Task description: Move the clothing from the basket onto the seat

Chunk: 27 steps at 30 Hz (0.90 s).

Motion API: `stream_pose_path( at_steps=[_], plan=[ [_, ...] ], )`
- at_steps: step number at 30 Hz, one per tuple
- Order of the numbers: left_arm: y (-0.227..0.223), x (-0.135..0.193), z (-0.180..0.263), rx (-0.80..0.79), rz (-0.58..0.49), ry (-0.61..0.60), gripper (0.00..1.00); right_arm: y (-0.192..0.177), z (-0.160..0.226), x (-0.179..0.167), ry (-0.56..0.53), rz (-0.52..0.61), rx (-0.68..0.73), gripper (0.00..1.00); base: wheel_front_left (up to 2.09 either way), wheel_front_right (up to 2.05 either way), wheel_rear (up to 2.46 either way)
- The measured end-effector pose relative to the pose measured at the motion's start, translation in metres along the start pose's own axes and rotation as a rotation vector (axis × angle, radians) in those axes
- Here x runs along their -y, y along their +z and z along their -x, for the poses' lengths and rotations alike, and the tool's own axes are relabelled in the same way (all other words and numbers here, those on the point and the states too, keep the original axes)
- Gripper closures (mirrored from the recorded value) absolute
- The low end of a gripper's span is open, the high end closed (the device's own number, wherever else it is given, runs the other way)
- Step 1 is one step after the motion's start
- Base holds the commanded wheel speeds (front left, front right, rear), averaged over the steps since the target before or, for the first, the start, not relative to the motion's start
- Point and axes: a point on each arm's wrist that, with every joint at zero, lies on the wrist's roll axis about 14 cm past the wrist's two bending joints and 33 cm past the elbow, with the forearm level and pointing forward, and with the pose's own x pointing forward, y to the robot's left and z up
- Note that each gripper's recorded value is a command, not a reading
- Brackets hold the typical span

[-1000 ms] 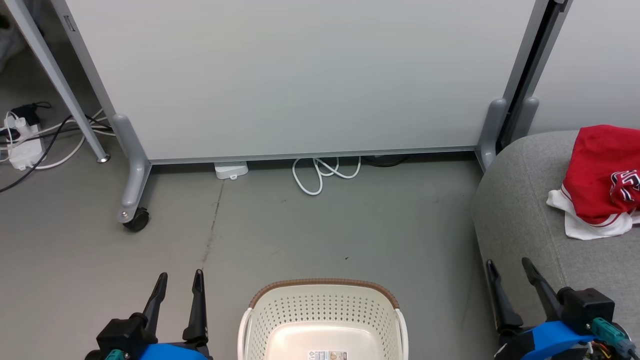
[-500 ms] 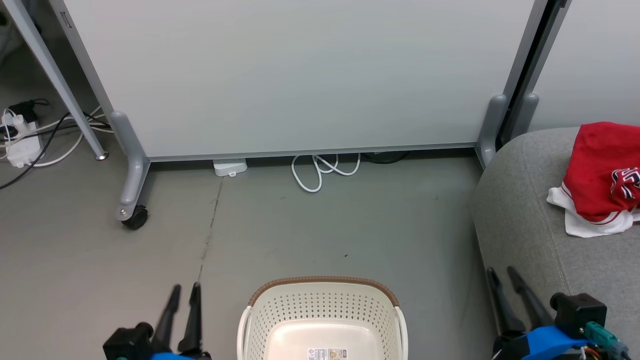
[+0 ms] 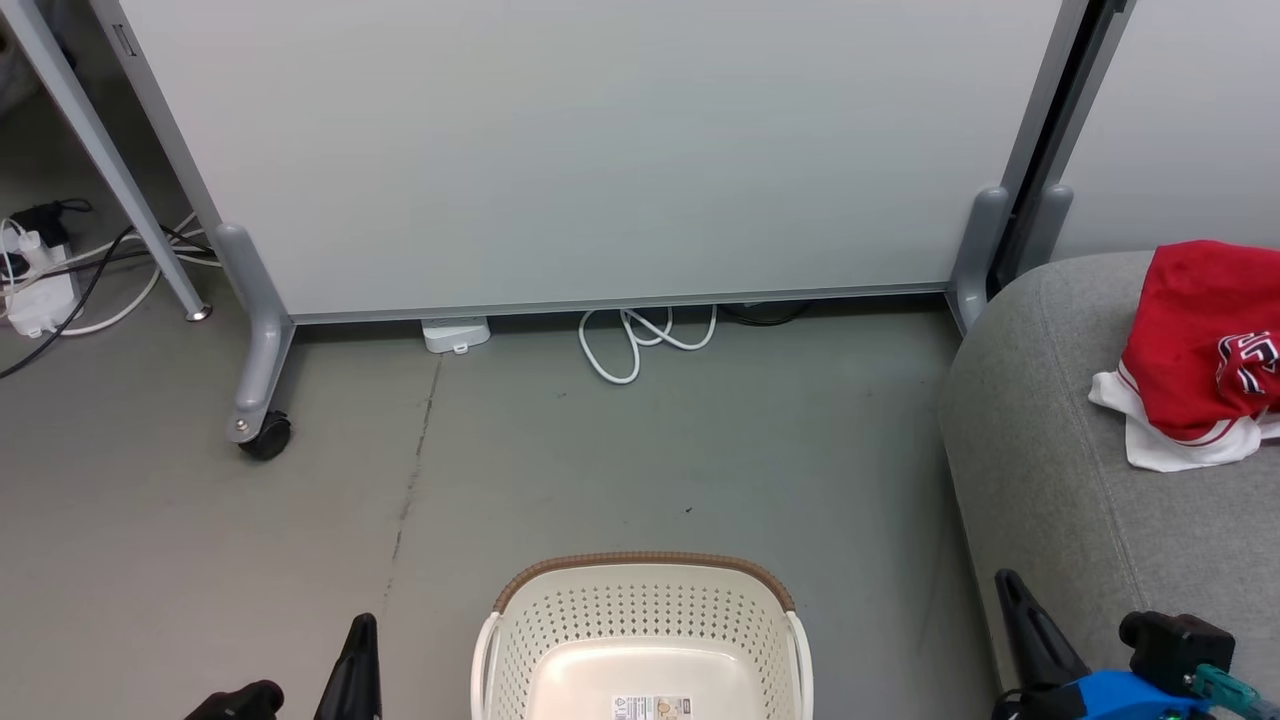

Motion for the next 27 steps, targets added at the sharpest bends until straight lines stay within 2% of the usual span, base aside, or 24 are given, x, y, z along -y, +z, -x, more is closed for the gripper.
stream_pose_path(
  at_steps=[27],
  plan=[
    [0.029, -0.002, -0.019, 0.05, 0.395, 0.031, 1.0, 0.02, -0.005, 0.01, -0.029, -0.434, 0.061, 1.0, 0.0, 0.0, 0.0]
  ],
)
